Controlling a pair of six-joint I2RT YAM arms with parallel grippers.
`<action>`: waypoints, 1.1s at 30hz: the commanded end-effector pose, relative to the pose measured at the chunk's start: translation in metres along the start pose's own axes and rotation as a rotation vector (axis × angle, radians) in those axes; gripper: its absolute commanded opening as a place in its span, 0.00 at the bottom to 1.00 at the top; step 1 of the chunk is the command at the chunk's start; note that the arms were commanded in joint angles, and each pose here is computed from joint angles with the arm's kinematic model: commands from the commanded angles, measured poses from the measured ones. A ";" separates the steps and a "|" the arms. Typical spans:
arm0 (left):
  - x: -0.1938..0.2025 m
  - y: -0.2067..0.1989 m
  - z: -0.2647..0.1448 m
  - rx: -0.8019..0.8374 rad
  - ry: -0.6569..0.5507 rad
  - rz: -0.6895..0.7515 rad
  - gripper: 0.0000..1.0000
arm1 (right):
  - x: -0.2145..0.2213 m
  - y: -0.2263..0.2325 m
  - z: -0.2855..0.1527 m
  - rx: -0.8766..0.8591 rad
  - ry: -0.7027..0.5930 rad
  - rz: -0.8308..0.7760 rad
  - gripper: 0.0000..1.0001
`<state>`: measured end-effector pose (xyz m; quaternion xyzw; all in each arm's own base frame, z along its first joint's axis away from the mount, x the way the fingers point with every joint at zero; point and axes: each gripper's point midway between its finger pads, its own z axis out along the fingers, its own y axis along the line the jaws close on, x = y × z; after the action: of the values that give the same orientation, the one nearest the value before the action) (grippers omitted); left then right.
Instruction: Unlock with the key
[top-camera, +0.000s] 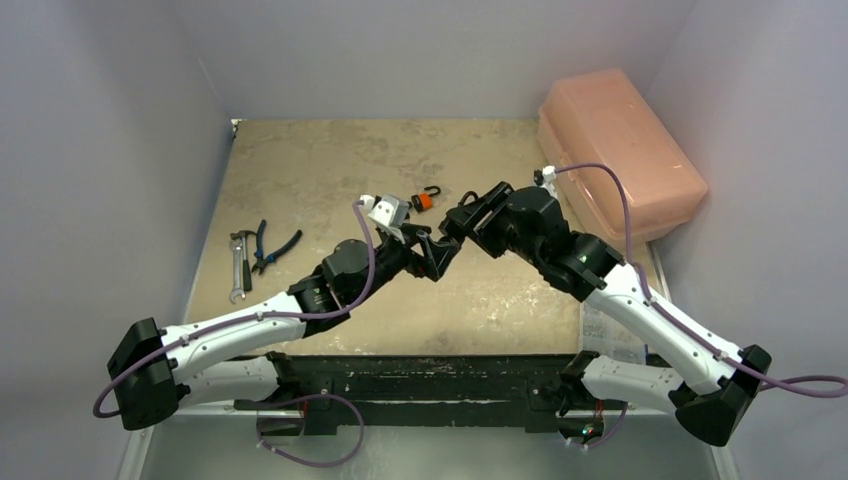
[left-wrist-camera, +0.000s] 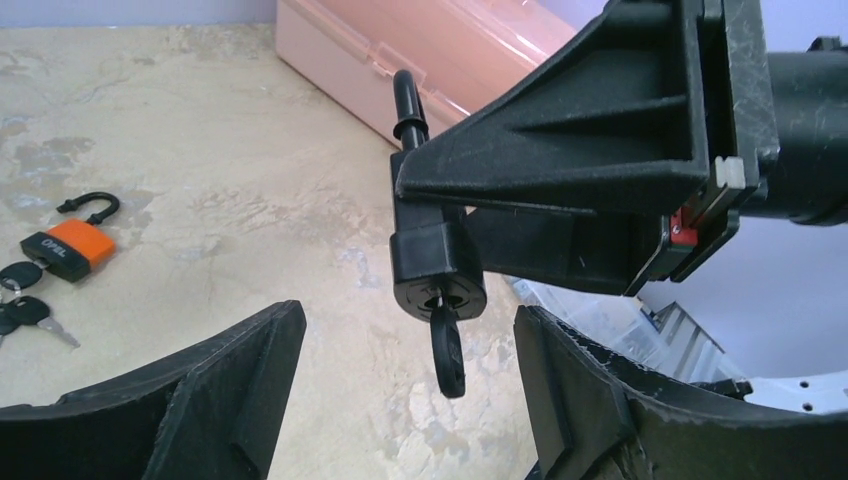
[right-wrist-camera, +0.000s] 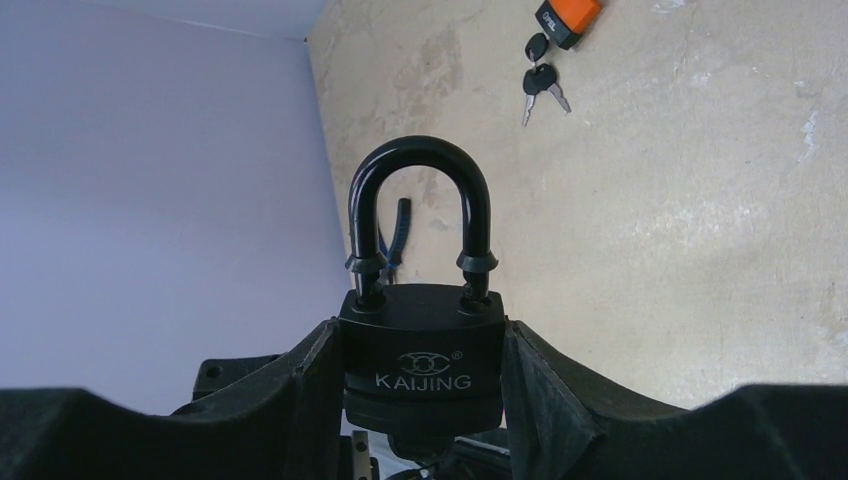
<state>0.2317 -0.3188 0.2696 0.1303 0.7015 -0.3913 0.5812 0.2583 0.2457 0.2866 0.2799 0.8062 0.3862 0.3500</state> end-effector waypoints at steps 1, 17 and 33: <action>-0.025 -0.013 0.006 0.057 -0.115 -0.079 0.81 | -0.011 0.040 -0.016 -0.168 -0.030 0.023 0.00; -0.022 -0.005 0.020 0.008 -0.139 -0.105 0.56 | 0.000 0.042 -0.019 -0.220 0.021 0.031 0.00; -0.025 0.008 0.010 -0.053 -0.145 -0.042 0.00 | 0.001 0.048 -0.032 -0.356 0.009 -0.013 0.13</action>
<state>0.2429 -0.3325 0.2744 0.0878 0.6825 -0.4192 0.5922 0.2500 0.2551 0.2811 0.2461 0.7841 0.4451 0.3557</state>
